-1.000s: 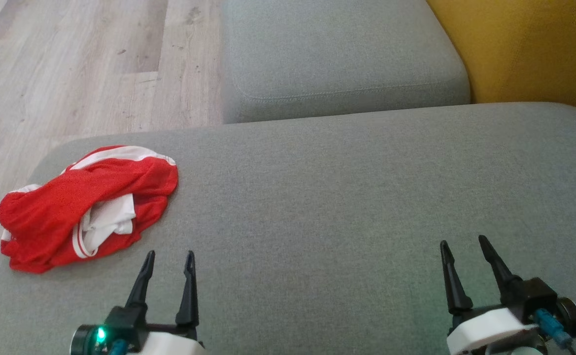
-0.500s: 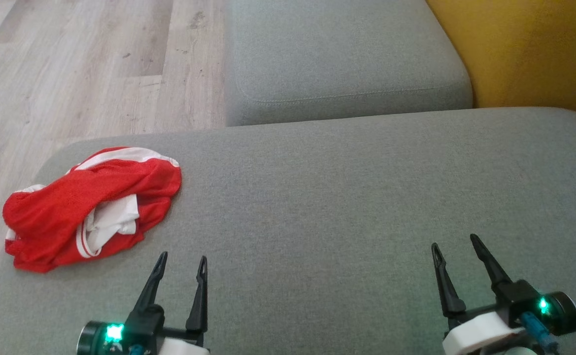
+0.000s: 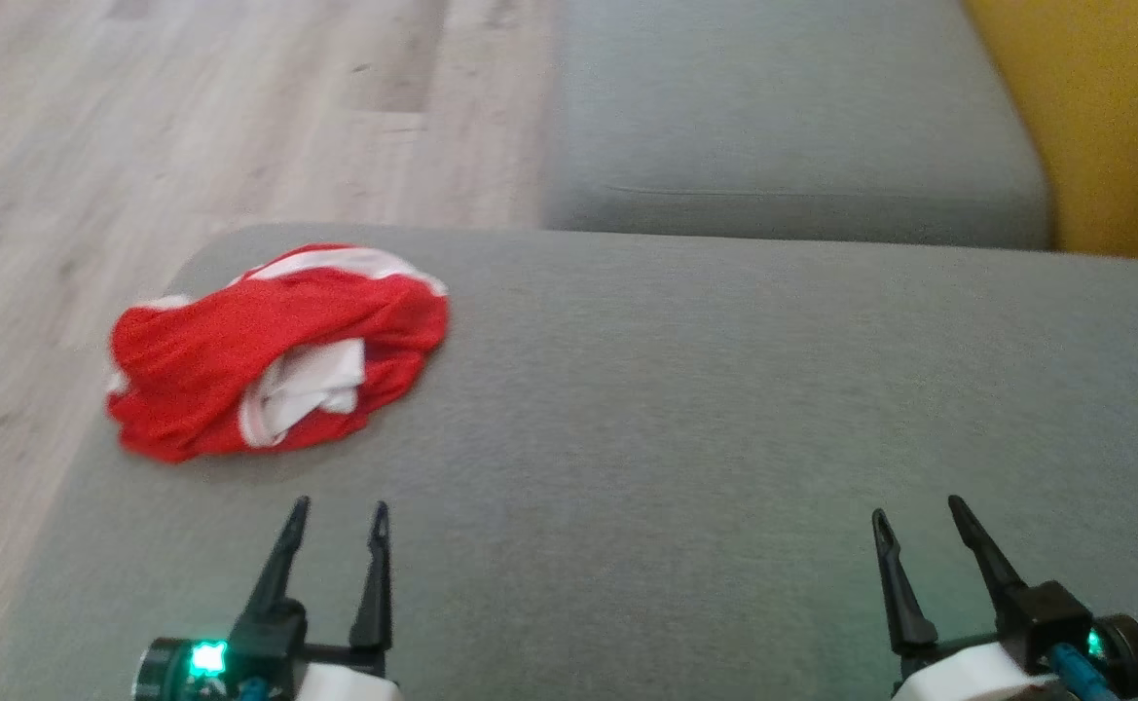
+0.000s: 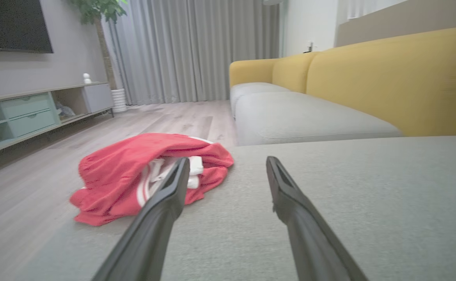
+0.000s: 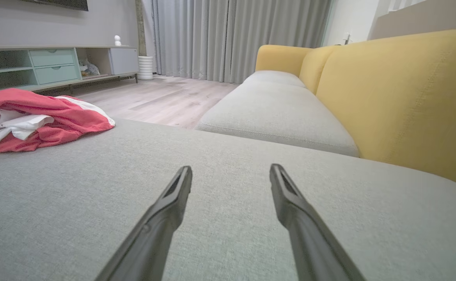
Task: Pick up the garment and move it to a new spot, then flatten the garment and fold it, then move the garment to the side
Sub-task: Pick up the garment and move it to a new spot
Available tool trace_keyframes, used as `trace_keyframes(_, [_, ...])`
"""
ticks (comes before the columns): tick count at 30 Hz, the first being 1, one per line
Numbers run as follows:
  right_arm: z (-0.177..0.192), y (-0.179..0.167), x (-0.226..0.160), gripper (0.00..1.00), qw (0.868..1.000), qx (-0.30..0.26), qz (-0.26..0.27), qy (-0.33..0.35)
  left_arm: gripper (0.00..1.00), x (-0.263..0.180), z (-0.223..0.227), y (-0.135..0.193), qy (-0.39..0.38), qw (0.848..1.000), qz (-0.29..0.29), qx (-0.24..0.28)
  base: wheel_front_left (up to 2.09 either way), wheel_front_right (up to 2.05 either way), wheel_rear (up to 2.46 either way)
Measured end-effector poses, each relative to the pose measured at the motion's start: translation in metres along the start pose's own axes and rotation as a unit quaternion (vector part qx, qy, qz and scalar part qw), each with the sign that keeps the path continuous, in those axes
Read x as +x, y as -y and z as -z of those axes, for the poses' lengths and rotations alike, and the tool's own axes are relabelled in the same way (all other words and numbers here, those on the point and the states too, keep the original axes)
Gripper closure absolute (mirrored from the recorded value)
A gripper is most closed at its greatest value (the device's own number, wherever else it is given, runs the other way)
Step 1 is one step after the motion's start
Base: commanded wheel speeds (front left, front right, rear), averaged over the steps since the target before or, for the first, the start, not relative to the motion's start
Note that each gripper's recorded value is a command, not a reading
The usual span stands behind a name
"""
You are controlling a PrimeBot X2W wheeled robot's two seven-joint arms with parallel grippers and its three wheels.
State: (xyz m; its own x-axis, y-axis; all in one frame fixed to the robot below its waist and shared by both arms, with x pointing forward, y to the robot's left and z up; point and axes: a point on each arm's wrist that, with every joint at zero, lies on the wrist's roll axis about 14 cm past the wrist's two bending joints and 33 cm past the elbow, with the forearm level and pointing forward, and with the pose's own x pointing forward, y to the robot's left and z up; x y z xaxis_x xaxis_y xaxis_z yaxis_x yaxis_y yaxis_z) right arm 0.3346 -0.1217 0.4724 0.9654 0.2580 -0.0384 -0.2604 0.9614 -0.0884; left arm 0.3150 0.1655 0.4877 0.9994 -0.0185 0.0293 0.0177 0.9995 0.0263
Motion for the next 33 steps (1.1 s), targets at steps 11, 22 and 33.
trace_keyframes(11, [-0.006,-0.060,0.047,0.00,0.994,0.002,-0.105,0.001,0.00,-0.056,0.000,-0.104,0.001,0.983,-0.184,0.002,0.00,0.00,0.00])
trace_keyframes(22, [-0.001,-0.087,0.077,0.00,0.988,-0.017,-0.152,-0.001,0.00,-0.071,-0.026,-0.157,0.019,0.961,-0.269,0.055,0.00,0.00,0.00])
trace_keyframes(33, [0.005,-0.053,0.154,0.00,0.990,-0.033,-0.133,0.031,0.00,0.104,-0.084,-0.168,0.074,0.976,-0.185,0.089,0.00,0.00,0.00])
